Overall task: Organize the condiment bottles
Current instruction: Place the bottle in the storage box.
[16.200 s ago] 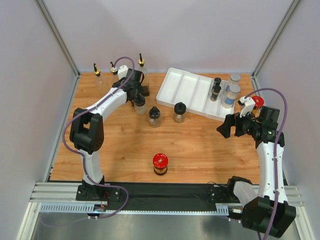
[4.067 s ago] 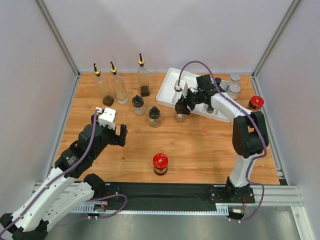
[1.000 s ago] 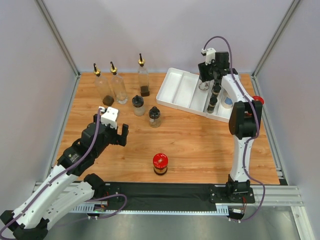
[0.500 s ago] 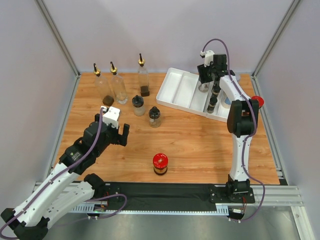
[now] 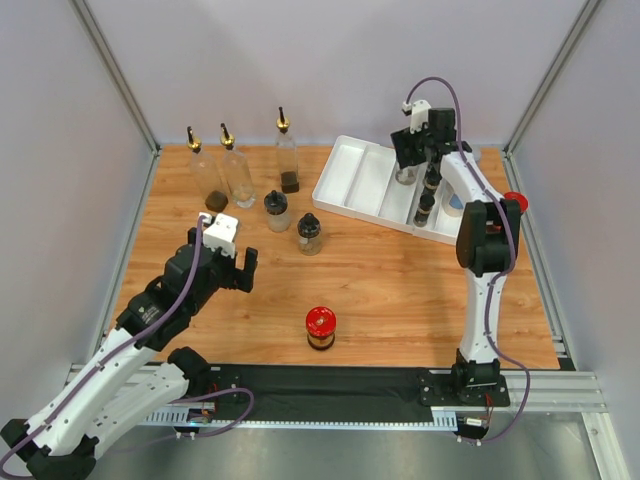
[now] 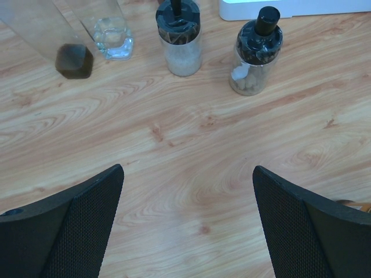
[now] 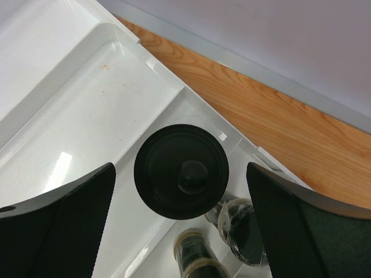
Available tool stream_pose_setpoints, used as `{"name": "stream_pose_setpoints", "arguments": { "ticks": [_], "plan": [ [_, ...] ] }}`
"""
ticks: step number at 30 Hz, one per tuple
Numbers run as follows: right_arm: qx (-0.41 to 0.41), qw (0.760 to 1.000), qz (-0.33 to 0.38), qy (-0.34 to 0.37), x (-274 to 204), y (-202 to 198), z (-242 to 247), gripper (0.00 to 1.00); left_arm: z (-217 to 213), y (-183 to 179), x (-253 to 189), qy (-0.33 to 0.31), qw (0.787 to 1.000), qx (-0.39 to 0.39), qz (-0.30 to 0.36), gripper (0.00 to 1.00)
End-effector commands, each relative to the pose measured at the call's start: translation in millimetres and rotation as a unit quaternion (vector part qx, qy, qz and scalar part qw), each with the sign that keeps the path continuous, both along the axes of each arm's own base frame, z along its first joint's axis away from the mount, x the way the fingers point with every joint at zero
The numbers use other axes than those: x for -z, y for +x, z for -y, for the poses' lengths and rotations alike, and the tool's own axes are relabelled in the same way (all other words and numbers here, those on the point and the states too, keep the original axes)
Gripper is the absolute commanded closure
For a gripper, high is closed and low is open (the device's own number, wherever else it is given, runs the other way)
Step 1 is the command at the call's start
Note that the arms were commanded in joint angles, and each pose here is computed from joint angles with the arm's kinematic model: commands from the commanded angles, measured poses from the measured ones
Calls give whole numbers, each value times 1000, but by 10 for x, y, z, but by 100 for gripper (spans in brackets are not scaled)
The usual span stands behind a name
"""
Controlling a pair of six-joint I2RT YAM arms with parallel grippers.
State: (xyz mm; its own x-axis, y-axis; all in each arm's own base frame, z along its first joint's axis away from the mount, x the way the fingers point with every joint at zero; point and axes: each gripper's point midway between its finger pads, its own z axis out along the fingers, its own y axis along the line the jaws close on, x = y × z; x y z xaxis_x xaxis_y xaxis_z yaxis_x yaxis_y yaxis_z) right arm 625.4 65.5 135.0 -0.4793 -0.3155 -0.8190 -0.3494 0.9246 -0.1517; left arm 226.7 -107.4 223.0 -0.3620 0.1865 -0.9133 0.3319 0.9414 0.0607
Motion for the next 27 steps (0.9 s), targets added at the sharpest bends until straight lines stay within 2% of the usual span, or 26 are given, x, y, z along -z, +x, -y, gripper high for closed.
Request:
{"name": "stream_pose_setpoints", "arguments": {
  "ticks": [1, 4, 12, 15, 16, 17, 19, 20, 27],
  "plan": [
    [-5, 997, 72, 3, -728, -26, -12, 4, -27, 5, -120, 1, 1000, 0, 16, 0],
    [-16, 997, 80, 13, -952, -129, -54, 0, -21, 1, -116, 0, 1000, 2, 15, 0],
    [-87, 993, 83, 1, -1500, -694, -300, 0, 12, -18, -143, -7, 1000, 12, 17, 0],
    [-110, 991, 74, 15, -1629, -1042, -434, 0, 36, -24, -154, -10, 1000, 19, 19, 0],
    [-124, 990, 53, 24, -1502, -1175, -514, 0, 42, -22, -153, -11, 1000, 21, 19, 0],
    [-133, 988, 66, 31, -1667, -1352, -538, 0, 56, -26, -161, -14, 999, 23, 20, 0],
    [-157, 985, 40, 51, -1515, -1622, -631, 0, 74, -25, -167, -17, 999, 27, 19, 0],
    [-168, 983, 49, 58, -1640, -1791, -659, 0, 99, -29, -188, -22, 999, 32, 20, 0],
    [-287, 949, -35, 125, -1370, -2913, -918, 0, 320, -60, -389, -58, 996, 73, 7, 0]
  ]
}}
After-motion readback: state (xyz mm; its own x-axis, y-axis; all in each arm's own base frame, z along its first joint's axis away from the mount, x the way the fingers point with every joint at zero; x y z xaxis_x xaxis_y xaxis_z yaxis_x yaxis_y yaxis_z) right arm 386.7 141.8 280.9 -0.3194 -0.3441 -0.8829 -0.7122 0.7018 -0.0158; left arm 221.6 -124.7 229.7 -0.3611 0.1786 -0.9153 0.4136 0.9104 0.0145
